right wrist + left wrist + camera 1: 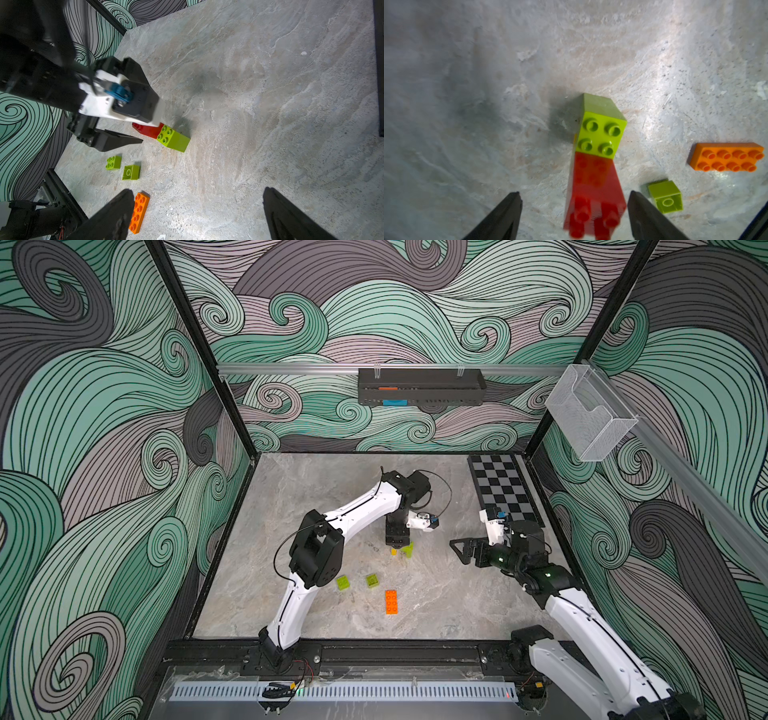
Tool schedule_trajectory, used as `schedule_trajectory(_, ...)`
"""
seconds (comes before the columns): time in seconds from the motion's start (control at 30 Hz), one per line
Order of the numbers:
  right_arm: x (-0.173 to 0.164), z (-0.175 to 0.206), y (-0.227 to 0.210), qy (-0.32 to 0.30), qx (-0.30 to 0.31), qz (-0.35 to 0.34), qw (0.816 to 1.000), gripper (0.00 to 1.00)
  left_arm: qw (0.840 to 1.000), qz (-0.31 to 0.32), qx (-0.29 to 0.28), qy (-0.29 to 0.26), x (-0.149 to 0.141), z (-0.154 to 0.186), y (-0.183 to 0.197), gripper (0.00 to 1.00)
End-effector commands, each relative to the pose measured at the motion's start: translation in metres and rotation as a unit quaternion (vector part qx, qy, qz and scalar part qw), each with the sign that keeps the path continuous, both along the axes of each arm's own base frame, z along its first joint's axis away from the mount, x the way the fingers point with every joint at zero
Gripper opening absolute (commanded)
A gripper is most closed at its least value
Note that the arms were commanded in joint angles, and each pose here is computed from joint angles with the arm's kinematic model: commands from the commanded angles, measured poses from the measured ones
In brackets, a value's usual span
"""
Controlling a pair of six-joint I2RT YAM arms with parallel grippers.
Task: Assemble a giraffe with lego
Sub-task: Assemble the lego brick with the lego brick, then pick up the lego brick from the center of the board.
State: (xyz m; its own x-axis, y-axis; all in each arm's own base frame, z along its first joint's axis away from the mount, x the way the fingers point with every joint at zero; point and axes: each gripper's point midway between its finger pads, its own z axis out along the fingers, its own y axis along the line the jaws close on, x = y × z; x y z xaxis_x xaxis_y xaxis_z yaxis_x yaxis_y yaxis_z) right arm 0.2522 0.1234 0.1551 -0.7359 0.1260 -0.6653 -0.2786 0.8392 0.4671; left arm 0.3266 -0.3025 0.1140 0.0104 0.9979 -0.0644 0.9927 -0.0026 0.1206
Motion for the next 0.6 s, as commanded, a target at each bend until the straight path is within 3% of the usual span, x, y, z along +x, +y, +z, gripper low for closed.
schedule_trajectory(0.0,-0.009,0.016,0.011,0.004,0.003,0.008,1.000,0.99,0.992,0.032,-0.097,-0.078,0.010,0.095,0.006,0.90)
schedule_trajectory(0.13,-0.024,0.023,0.040,0.007,-0.030,0.036,0.999,0.99,0.978,0.095,-0.162,-0.087,0.008,0.137,0.039,0.94)
schedule_trajectory(0.27,-0.035,0.023,0.078,0.022,-0.079,0.070,0.994,0.94,0.953,0.180,-0.228,-0.083,-0.001,0.157,0.082,0.94)
schedule_trajectory(0.57,-0.062,-0.004,0.192,0.055,-0.210,0.176,0.960,0.92,0.898,0.322,-0.287,-0.081,-0.044,0.124,0.172,0.99)
